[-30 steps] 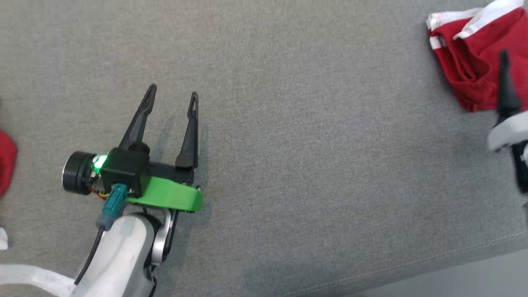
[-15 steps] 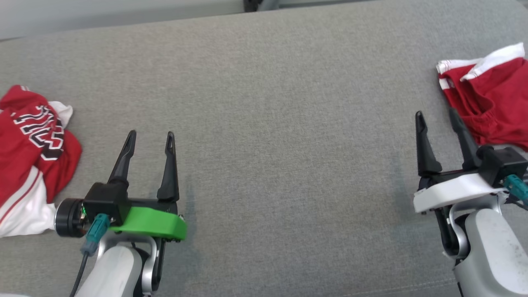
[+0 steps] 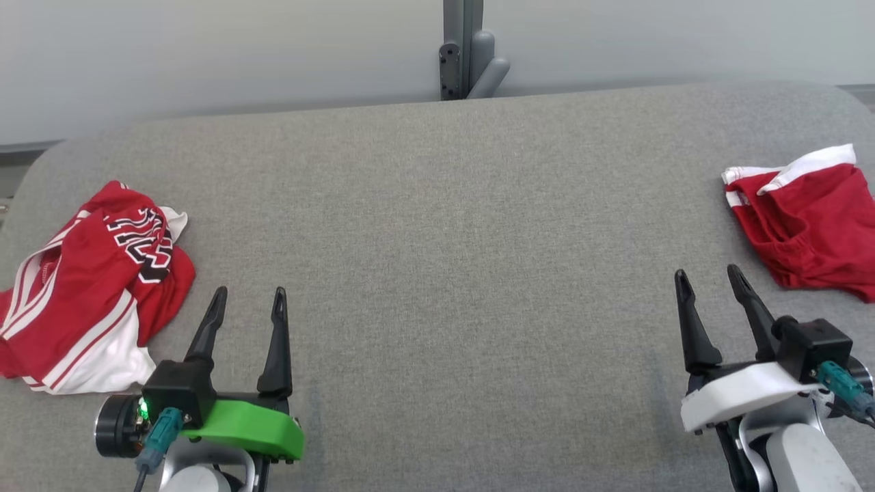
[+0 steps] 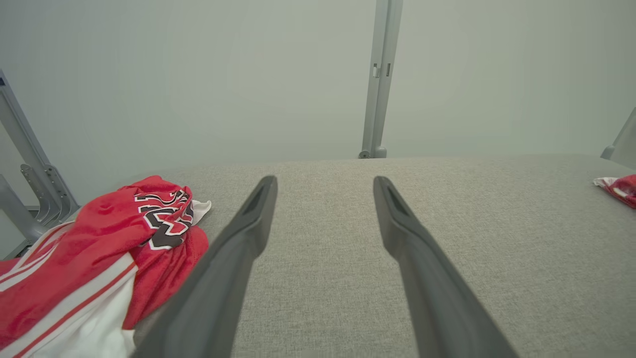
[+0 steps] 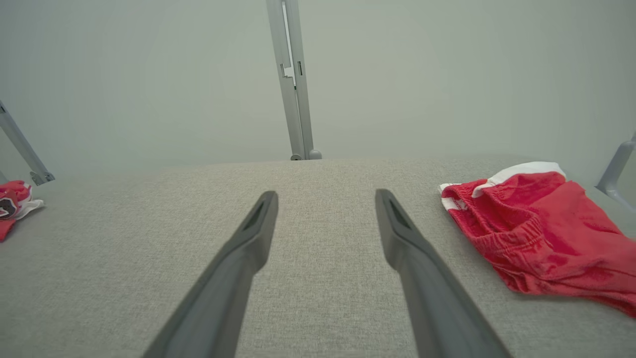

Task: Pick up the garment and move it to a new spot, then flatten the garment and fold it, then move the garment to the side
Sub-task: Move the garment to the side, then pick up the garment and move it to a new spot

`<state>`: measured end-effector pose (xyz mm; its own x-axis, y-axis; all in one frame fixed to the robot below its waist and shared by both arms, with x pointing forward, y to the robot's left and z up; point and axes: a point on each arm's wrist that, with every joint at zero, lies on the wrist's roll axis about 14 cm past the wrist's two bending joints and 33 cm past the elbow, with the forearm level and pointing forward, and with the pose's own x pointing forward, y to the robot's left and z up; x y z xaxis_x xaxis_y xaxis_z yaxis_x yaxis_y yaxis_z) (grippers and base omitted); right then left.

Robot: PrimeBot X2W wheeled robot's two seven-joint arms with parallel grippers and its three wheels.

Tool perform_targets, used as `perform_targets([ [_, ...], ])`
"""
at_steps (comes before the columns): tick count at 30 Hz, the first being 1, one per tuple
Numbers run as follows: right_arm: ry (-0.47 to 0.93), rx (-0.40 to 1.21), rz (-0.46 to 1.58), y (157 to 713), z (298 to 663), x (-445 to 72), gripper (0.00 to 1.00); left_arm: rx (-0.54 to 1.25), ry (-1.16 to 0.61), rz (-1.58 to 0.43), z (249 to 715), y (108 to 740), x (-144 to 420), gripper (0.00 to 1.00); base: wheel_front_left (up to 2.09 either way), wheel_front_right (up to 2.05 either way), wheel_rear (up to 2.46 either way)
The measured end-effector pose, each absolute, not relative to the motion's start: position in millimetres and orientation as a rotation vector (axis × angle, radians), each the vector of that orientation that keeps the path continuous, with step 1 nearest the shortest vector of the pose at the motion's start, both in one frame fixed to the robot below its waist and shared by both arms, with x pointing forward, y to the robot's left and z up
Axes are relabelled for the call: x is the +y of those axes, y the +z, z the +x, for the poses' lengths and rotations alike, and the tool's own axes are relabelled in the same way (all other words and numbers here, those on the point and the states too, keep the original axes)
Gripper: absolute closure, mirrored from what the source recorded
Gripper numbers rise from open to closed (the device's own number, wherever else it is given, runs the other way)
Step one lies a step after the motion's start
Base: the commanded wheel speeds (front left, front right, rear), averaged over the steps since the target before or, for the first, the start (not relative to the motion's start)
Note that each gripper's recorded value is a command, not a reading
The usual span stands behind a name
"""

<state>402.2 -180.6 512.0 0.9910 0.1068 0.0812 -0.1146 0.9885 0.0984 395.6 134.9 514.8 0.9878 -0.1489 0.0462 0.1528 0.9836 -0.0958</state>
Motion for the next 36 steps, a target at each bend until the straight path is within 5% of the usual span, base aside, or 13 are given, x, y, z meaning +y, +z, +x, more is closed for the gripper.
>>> perform_targets([
  [11,0.083,-0.083,0.089,525.2,362.4,-190.6,0.0,-0.047,-0.174,-0.109,367.2,524.7,130.3,0.0,0.0,0.0,0.0],
  [36,0.085,-0.101,0.1,531.0,362.5,-188.7,0.0,-0.033,-0.166,-0.112,366.9,520.7,132.5,0.0,0.0,0.0,0.0],
])
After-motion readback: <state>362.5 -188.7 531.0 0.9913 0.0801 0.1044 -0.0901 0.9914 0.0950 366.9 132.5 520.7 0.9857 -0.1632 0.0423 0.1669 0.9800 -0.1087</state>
